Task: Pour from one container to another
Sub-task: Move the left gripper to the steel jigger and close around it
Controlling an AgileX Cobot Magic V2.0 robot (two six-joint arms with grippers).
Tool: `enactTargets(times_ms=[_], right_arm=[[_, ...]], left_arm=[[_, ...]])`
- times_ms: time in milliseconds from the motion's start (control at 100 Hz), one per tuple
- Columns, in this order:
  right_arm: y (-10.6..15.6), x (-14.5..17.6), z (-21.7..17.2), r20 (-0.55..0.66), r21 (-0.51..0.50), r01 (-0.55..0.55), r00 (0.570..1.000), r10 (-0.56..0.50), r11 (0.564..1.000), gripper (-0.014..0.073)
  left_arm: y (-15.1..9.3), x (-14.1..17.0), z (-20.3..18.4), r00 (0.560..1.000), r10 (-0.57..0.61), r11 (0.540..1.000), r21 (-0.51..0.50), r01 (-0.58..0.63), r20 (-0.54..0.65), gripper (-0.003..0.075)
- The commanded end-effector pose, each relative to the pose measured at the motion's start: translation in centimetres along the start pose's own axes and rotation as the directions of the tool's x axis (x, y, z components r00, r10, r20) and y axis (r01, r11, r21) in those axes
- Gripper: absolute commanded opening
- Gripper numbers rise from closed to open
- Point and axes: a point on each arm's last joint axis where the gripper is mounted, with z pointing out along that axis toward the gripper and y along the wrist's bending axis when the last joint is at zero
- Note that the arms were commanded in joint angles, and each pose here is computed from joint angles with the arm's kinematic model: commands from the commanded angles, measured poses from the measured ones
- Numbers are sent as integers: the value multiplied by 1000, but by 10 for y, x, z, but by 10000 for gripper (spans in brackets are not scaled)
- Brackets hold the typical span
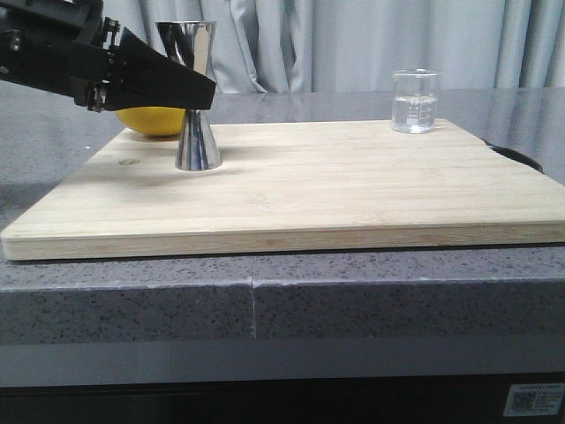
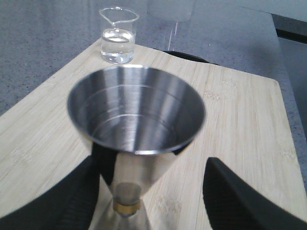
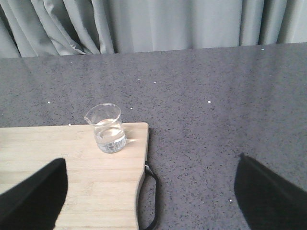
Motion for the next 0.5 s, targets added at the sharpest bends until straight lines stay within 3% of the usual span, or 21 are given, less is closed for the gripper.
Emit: enactTargets(times_ms=[0,490], right_arm=[[1,-20,-3,123,-3,10,992,-9,1000,638],[1,-22,-4,144,-3,10,990,-9,1000,638]], left_arm=[[-6,-26,-4,995,29,1000,9,-30,100,391],[-6,-26,-4,995,29,1000,9,-30,100,291]])
